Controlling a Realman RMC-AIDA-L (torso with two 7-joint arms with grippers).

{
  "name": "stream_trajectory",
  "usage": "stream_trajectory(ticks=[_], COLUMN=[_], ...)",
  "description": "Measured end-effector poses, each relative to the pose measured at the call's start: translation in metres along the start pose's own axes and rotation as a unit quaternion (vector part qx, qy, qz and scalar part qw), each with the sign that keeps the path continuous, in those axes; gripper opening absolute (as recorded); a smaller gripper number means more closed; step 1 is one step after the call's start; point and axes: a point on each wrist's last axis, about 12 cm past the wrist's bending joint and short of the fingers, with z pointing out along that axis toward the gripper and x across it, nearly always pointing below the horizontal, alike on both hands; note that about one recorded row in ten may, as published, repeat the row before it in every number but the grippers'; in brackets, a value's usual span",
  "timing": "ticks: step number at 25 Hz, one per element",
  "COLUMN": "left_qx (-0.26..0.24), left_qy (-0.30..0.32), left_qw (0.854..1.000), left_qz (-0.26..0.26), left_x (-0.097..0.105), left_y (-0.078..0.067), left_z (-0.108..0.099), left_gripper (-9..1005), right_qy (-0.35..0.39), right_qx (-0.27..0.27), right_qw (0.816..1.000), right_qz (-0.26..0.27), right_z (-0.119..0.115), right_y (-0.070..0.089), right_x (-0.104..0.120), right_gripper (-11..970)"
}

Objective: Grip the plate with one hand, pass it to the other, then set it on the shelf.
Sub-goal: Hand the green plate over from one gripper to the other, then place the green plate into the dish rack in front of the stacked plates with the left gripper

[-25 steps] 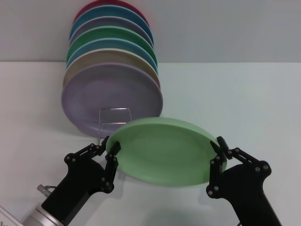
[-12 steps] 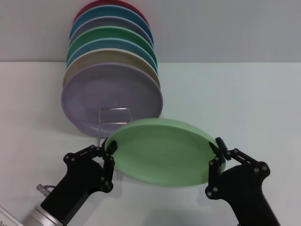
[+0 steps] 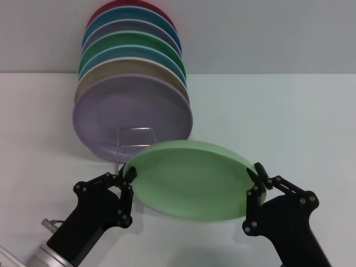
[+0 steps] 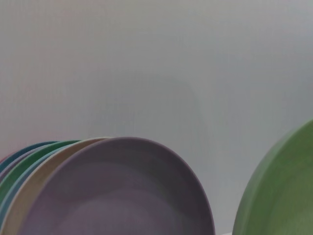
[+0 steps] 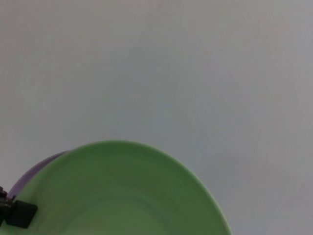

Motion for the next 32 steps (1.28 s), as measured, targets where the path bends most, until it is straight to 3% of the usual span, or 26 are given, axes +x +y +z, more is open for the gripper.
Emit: stream_trajectory(ticks=[11, 20, 27, 32], left_qx=[-0.008, -0.047, -0.088, -0.121], left_qy=[0.001, -0.001, -0.039, -0.093], left_qw=[1.000, 0.999, 0.995, 0.988], left_qz=[0.003, 0.008, -0.018, -0.041], left_x=[0.001, 0.000, -0.008, -0.019], left_y=[-0.001, 0.007, 0.017, 0.034], left_z=[-0.003, -0.007, -0.023, -0.039], left_gripper=[34, 40, 44, 47], right_qy=[-0.002, -0.006, -0.017, -0.020], right_qx=[-0.002, -0.005, -0.017, -0.020], right_qw=[1.000, 1.000, 1.000, 1.000], right_qz=[-0.005, 0.007, 0.011, 0.004], right_z=[0.001, 0.004, -0.002, -0.002], right_y=[-0.001, -0.002, 0.000, 0.000], right_x=[0.002, 0.003, 0.001, 0.003], right_gripper=[33, 94, 291, 412])
